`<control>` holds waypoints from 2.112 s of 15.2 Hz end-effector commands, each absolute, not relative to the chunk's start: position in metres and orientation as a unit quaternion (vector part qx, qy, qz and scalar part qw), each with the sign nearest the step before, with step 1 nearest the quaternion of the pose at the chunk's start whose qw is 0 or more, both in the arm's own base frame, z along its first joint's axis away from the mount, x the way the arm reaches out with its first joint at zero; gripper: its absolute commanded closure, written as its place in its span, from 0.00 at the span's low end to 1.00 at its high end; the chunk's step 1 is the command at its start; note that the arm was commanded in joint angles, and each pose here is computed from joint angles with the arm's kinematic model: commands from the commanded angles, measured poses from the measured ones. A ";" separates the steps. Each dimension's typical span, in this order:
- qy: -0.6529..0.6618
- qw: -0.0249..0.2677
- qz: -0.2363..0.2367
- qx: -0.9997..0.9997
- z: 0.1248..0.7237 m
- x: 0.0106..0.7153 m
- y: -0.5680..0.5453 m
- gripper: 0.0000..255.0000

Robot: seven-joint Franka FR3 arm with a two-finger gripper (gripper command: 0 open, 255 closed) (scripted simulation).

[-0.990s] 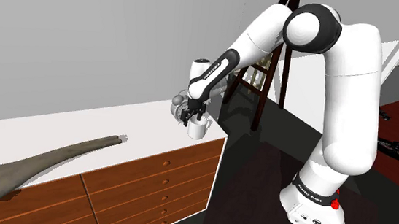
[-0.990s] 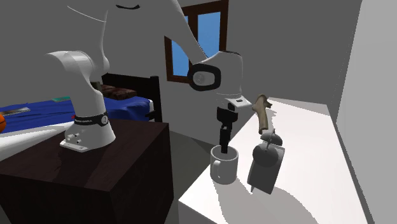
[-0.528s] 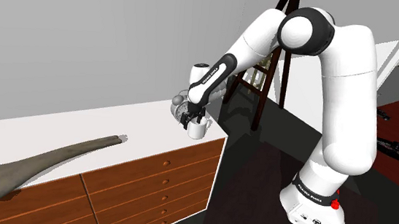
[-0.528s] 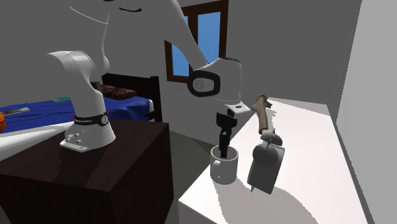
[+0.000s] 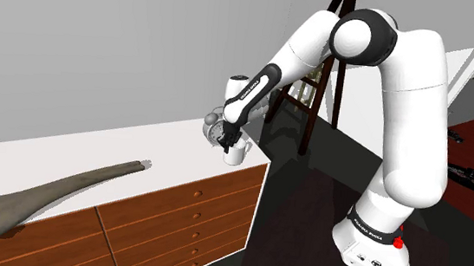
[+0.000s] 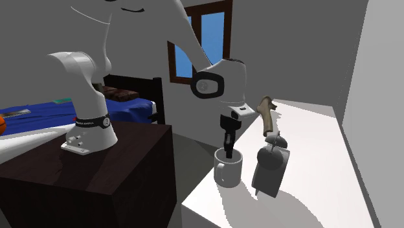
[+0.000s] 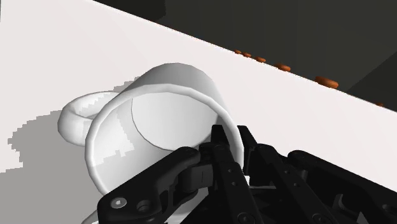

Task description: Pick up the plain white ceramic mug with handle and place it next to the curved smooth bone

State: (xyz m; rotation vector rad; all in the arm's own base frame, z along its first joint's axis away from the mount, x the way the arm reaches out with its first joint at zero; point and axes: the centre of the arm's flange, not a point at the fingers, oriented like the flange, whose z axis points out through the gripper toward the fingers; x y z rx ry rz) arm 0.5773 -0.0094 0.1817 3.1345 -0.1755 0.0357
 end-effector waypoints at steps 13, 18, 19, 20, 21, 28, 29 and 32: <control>-0.056 0.001 0.011 0.998 0.224 0.577 -0.009 1.00; -0.056 0.001 0.011 0.998 0.250 0.577 -0.009 1.00; -0.056 0.001 0.011 0.998 0.255 0.577 -0.009 1.00; -0.056 0.001 0.011 0.998 0.261 0.577 -0.009 1.00; -0.056 0.001 0.011 0.998 0.266 0.577 -0.009 1.00; -0.056 0.001 0.011 0.998 0.303 0.577 -0.009 1.00; -0.056 0.001 0.011 0.998 0.308 0.577 -0.009 1.00; -0.056 0.001 0.011 0.998 0.324 0.577 -0.009 1.00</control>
